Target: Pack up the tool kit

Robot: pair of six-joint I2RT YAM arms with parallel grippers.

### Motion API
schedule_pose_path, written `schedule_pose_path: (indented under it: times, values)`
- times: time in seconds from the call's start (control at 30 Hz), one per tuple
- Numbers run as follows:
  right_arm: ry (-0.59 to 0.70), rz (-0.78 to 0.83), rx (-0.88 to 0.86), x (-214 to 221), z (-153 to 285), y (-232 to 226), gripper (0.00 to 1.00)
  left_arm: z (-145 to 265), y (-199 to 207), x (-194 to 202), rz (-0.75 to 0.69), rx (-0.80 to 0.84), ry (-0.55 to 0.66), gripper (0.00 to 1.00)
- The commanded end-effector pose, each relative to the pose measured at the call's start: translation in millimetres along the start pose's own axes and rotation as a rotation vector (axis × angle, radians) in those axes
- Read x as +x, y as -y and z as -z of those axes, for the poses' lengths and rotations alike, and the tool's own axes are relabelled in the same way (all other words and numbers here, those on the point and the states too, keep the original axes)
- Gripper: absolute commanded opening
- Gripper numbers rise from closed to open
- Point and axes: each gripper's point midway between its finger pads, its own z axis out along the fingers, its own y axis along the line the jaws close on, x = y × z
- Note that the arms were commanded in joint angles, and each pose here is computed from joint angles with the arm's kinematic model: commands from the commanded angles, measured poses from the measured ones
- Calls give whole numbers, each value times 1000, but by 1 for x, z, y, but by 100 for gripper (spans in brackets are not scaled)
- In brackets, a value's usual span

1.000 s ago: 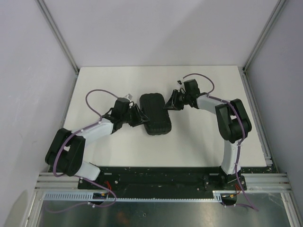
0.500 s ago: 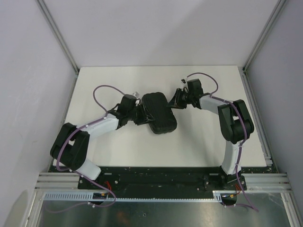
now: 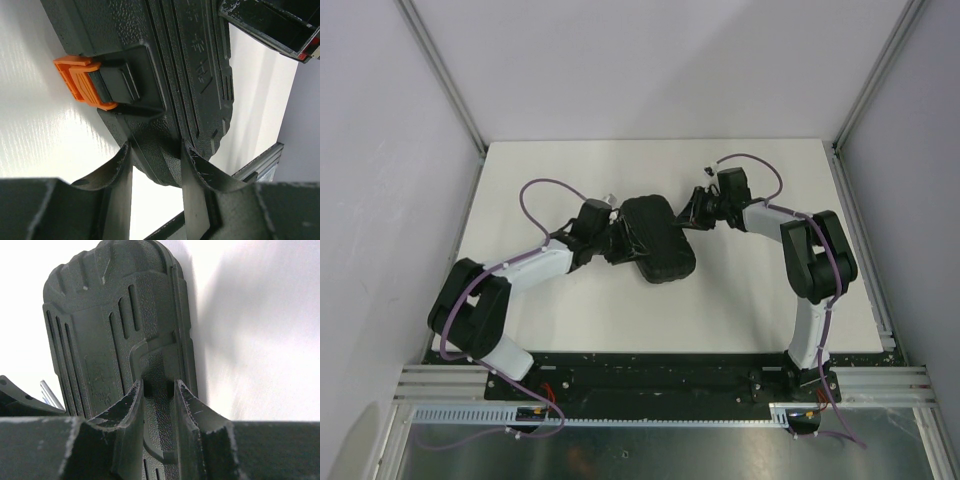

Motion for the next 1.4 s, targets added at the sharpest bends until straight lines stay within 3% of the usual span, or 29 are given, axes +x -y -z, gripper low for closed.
schedule_pose_path:
  times: [0.0, 0.7, 1.37]
  values:
    - [-420, -209, 262, 145, -1, 78, 2, 27, 114, -42, -197, 360, 181, 7]
    - [-353, -256, 247, 117, 11, 95, 1, 20, 125, -38, -211, 377, 161, 1]
    - [-337, -255, 244, 114, 13, 98, 0, -32, 108, -24, -205, 312, 70, 2]
